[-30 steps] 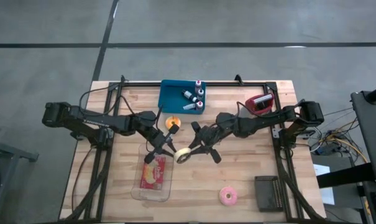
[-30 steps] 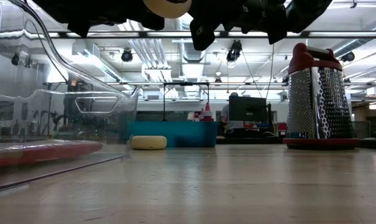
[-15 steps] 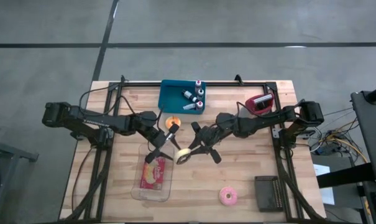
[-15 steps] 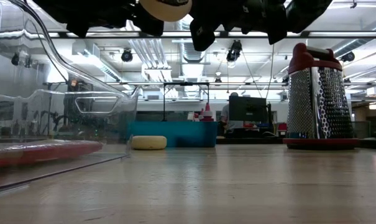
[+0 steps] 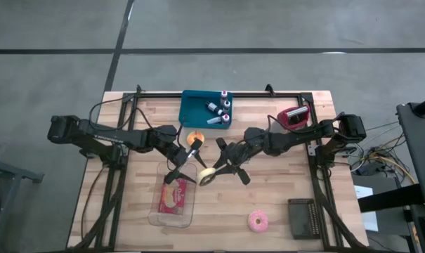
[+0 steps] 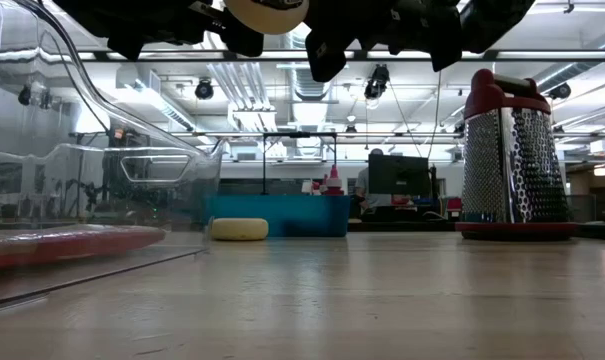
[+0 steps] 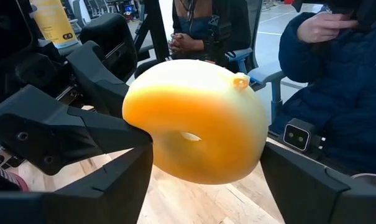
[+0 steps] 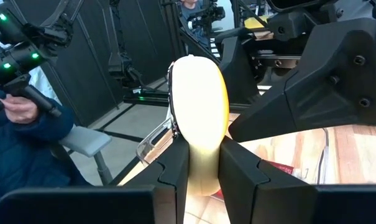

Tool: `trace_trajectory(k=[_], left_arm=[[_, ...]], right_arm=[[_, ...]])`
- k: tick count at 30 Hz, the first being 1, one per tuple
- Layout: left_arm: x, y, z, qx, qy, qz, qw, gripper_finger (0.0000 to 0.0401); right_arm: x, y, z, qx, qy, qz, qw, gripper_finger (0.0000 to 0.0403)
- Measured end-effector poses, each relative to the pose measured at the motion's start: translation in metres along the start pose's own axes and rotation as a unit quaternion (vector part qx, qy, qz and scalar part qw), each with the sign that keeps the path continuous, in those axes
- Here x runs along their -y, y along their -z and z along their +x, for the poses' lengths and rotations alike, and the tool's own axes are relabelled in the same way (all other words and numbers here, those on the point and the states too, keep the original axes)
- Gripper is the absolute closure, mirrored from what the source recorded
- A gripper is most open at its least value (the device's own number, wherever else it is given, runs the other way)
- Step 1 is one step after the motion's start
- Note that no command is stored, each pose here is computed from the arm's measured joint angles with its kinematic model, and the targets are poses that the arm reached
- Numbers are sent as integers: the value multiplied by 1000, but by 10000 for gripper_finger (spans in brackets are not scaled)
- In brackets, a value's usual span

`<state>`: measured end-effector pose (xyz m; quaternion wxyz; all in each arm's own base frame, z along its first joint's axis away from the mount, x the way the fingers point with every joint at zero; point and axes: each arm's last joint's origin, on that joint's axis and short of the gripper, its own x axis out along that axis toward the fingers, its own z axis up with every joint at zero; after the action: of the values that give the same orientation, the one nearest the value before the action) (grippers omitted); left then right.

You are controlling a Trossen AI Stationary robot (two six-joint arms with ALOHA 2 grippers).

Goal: Pick & Place Food Item
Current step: Put the top yellow black donut into the black bin

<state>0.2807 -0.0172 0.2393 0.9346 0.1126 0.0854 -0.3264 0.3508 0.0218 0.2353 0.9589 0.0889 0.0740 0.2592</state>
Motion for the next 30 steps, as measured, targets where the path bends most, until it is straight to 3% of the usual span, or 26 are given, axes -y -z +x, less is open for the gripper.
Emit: trace_trajectory(k=[10,30], left_arm=[[0,0,0,0,1,-2,1000,63],[0,0,0,0,1,-23,1000,62]], right_arm=[[0,0,0,0,0,0,1000,326],[0,0,0,0,-3,0,1000,353]])
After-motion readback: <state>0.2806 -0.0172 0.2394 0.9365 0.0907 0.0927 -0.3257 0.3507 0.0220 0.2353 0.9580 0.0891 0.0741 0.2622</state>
